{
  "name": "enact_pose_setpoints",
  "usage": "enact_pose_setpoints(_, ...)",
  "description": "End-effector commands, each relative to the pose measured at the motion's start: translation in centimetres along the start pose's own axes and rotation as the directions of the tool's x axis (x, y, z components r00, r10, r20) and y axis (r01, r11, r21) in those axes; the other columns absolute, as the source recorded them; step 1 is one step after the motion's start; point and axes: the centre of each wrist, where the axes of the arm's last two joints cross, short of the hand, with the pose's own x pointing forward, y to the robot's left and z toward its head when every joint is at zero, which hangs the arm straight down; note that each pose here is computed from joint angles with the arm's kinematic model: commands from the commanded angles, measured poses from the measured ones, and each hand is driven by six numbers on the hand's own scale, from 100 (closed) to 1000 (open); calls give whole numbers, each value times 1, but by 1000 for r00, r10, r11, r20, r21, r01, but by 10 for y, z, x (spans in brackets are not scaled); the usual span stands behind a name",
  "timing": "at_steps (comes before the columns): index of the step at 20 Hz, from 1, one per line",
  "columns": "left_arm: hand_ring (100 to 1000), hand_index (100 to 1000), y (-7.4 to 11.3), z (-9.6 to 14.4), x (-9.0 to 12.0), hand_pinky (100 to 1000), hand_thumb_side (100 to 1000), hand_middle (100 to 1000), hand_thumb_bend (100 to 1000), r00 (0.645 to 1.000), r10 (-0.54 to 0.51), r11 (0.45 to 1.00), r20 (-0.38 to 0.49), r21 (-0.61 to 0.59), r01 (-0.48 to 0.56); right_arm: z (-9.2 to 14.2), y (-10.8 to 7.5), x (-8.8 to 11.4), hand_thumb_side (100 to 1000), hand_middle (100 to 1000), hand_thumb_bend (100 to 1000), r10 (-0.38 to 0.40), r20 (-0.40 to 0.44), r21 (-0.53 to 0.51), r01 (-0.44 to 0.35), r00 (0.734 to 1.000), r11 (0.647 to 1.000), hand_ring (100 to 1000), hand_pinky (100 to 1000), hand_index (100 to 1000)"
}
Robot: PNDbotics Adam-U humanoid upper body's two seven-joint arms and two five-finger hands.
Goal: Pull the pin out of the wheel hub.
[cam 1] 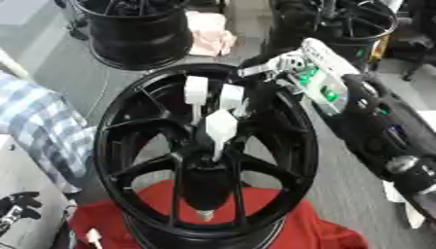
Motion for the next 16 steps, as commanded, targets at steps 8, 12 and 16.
enact_pose_setpoints(8, 580, 799, 11, -3, 10, 774, 691, 604, 100, 999, -45, 999, 19, -4, 45, 36, -33, 7, 438, 456, 165, 3, 54, -179, 7, 999, 984, 542, 580, 583)
enact_pose_setpoints(12, 580, 800, 12, -1, 9, 775, 693, 604, 100, 999, -41, 999, 12, -2, 41, 76, -54, -1, 428, 453, 155, -9, 63, -284, 27, 998, 958, 538, 578, 583)
enact_pose_setpoints(16, 580, 800, 14, 1, 9, 775, 693, 604, 100, 999, -38, 999, 5, 8, 38, 146, -56, -23, 405, 449, 151, -26, 39, -446, 41, 999, 894, 535, 575, 583)
